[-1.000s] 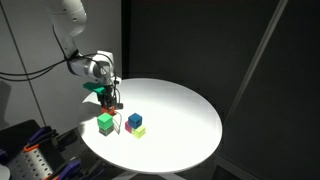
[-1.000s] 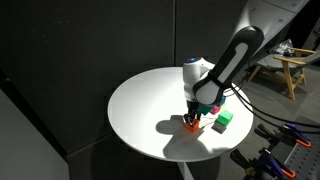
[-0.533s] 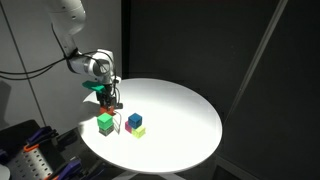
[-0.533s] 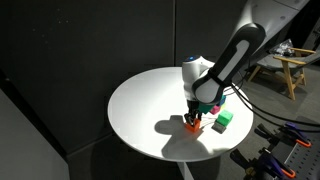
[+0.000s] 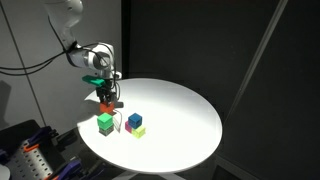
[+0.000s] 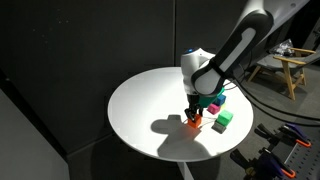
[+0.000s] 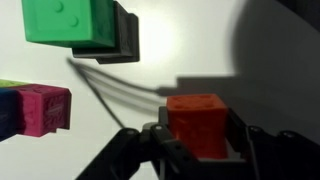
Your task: Pick up the orange block and put it on the lime green block
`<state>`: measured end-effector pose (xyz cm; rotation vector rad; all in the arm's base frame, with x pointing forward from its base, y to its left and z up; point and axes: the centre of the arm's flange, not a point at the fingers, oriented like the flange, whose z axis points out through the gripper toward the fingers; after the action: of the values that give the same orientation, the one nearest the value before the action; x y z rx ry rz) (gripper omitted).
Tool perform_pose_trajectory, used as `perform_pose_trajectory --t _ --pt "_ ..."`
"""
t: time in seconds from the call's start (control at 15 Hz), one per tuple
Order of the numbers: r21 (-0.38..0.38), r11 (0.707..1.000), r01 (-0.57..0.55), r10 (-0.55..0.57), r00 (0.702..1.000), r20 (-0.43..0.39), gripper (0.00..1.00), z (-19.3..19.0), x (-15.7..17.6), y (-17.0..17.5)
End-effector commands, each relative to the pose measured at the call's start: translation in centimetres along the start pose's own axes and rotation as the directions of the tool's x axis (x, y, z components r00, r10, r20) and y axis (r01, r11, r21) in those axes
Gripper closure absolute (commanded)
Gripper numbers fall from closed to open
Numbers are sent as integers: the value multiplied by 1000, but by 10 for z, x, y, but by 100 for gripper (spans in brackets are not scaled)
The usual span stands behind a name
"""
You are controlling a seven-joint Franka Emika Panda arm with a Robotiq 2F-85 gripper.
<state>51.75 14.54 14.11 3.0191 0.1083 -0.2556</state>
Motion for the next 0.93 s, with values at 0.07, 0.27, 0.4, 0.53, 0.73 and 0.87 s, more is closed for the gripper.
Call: perform_pose_trajectory --t 0.07,0.27,0.4,0.53,0.73,0.87 --pt "-23 1000 -21 21 1000 0 69 -31 -11 5" --pt "-30 999 -35 35 999 -3 69 -44 -16 7" --pt "-33 998 -48 48 999 -9 69 -53 -20 9" --pt "-41 997 -62 62 998 -11 69 -61 -24 12" --pt "-53 995 -90 90 996 -10 69 -69 -32 14" --pt "-55 993 -109 109 994 -9 69 -74 -38 17"
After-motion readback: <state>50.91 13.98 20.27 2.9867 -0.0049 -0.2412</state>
